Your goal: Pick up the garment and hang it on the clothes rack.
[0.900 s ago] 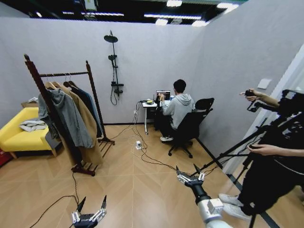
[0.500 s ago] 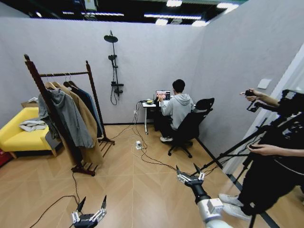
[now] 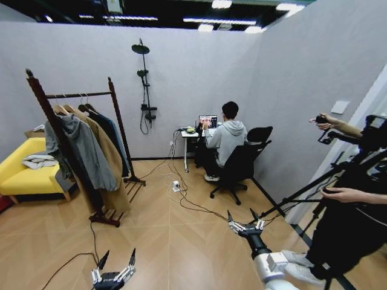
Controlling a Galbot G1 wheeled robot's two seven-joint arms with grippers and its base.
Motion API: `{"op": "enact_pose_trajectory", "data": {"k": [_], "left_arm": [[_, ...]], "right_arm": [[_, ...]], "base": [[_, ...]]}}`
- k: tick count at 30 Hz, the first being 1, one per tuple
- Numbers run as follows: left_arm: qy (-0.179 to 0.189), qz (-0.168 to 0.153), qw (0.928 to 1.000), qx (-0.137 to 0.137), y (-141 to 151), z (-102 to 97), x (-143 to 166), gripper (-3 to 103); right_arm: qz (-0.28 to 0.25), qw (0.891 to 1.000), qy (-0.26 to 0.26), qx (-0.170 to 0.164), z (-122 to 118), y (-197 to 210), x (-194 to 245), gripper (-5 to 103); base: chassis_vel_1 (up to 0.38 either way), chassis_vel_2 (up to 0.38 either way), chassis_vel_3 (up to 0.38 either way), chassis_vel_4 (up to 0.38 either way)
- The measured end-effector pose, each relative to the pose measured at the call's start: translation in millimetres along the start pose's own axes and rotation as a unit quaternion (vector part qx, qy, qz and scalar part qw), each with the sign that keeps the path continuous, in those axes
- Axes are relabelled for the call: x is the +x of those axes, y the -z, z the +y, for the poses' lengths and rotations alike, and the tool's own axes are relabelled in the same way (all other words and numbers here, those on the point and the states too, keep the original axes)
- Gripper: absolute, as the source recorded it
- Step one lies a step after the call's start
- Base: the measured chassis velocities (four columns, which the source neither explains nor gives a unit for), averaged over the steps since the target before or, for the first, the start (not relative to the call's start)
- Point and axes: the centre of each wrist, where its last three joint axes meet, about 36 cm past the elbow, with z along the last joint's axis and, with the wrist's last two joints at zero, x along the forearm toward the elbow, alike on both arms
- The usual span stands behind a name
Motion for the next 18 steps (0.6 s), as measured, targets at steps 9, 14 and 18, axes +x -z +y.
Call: {"op": "enact_pose_trajectory", "data": {"k": [9, 14, 18], "left_arm": [[0.0, 0.0, 1.0, 0.0, 0.0, 0.0, 0.0, 100], [0.0, 0.0, 1.0, 0.0, 0.0, 0.0, 0.0, 100], [0.0, 0.0, 1.0, 0.0, 0.0, 0.0, 0.0, 100]], "right_arm": [[-0.008, 1.0, 0.004, 0.002, -1.4, -2.4, 1.0, 100], [-0.01, 1.0, 0.007, 0.005, -2.9, -2.7, 2.1, 100], [-0.011, 1.0, 0.008, 0.005, -2.8, -2.5, 3.0, 100]], "base": [[-0.244, 0.238, 0.254, -0.237], [-0.321, 0.328, 0.318, -0.324], [-0.363, 0.371, 0.363, -0.359]]}}
